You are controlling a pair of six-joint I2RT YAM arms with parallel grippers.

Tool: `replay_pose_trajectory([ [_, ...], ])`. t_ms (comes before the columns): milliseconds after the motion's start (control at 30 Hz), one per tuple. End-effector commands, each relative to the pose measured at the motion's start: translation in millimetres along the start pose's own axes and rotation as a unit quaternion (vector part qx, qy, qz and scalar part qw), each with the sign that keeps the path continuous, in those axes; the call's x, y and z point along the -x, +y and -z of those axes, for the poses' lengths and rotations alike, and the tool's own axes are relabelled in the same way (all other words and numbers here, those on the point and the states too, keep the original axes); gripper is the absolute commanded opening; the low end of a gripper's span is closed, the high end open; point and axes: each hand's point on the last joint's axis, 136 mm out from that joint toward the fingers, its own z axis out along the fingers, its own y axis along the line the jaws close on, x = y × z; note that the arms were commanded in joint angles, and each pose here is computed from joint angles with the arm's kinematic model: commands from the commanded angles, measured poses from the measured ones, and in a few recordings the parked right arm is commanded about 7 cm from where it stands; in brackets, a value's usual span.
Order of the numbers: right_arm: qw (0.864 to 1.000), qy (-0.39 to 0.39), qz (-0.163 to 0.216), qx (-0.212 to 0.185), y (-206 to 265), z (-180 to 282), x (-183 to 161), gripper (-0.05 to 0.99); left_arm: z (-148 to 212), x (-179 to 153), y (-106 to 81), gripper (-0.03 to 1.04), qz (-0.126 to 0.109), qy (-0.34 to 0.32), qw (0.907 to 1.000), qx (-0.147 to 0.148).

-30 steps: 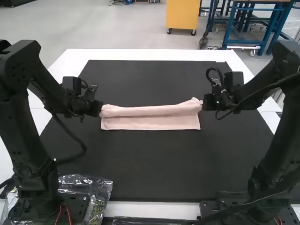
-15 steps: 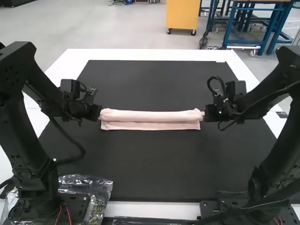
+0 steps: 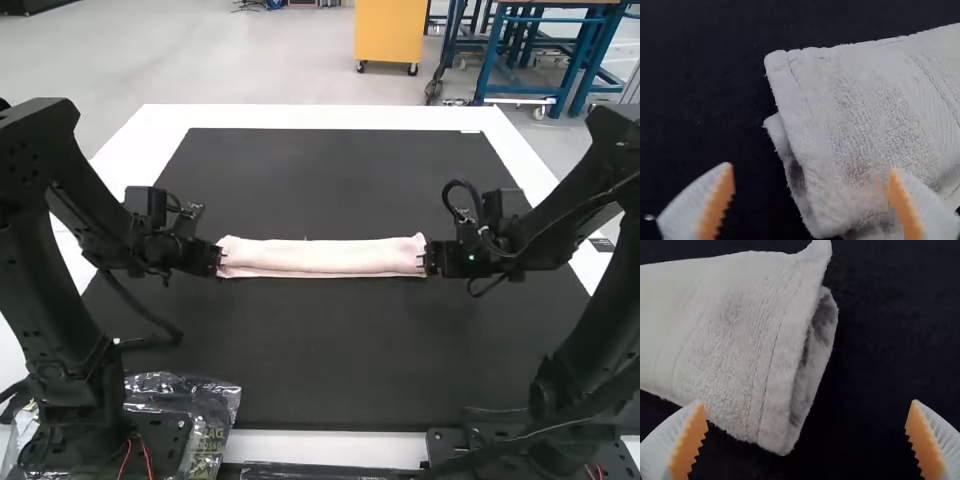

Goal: Fold the towel.

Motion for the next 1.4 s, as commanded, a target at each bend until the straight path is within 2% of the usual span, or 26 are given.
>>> replay_pose_trajectory([
  [0, 0.999, -0.031, -0.006, -0.005, -8, 6, 31, 0.92, 8, 14, 16.0, 0.98, 0.023, -0.032, 0.9992, 0.009],
  [133, 0.999, -0.031, -0.004, 0.004, -1, 4, 41, 0.91, 25, 34, 48.7, 0.98, 0.053, -0.083, 0.9944, 0.039],
  [233, 0.999, -0.03, 0.003, 0.012, 7, 1, 43, 0.91, 32, 39, 62.8, 0.97, 0.068, -0.097, 0.9915, 0.054],
  [500, 1.0, -0.014, 0.014, 0.023, 20, -24, 36, 0.91, 34, 40, 64.6, 0.97, 0.071, -0.095, 0.9915, 0.054],
  [733, 1.0, -0.016, 0.017, 0.018, 18, -39, 35, 0.91, 38, 43, 60.9, 0.97, 0.072, -0.098, 0.9915, 0.047],
  [800, 1.0, -0.01, 0.017, 0.019, 18, -43, 33, 0.88, 39, 44, 60.7, 0.97, 0.071, -0.1, 0.9913, 0.048],
  [833, 1.0, -0.006, 0.017, 0.02, 19, -45, 30, 0.82, 39, 45, 59.7, 0.97, 0.071, -0.099, 0.9914, 0.046],
  [867, 1.0, -0.002, 0.018, 0.021, 19, -47, 27, 0.65, 39, 45, 59.9, 0.97, 0.071, -0.099, 0.9914, 0.047],
  [933, 0.999, -0.004, 0.024, 0.028, 21, -47, 26, 0.01, 40, 44, 59.8, 0.97, 0.072, -0.098, 0.9915, 0.046],
  [1067, 0.999, -0.008, -0.003, 0.031, 14, -44, 24, -0.03, 40, 43, 60.6, 0.97, 0.073, -0.098, 0.9914, 0.048],
  [1233, 0.998, -0.04, -0.037, -0.023, -49, -14, 42, -0.03, 40, 45, 61.4, 0.97, 0.072, -0.1, 0.9912, 0.047],
  [1367, 0.997, -0.055, -0.038, -0.04, -71, 19, 64, -0.03, 40, 48, 61.3, 0.97, 0.07, -0.103, 0.9911, 0.047],
])
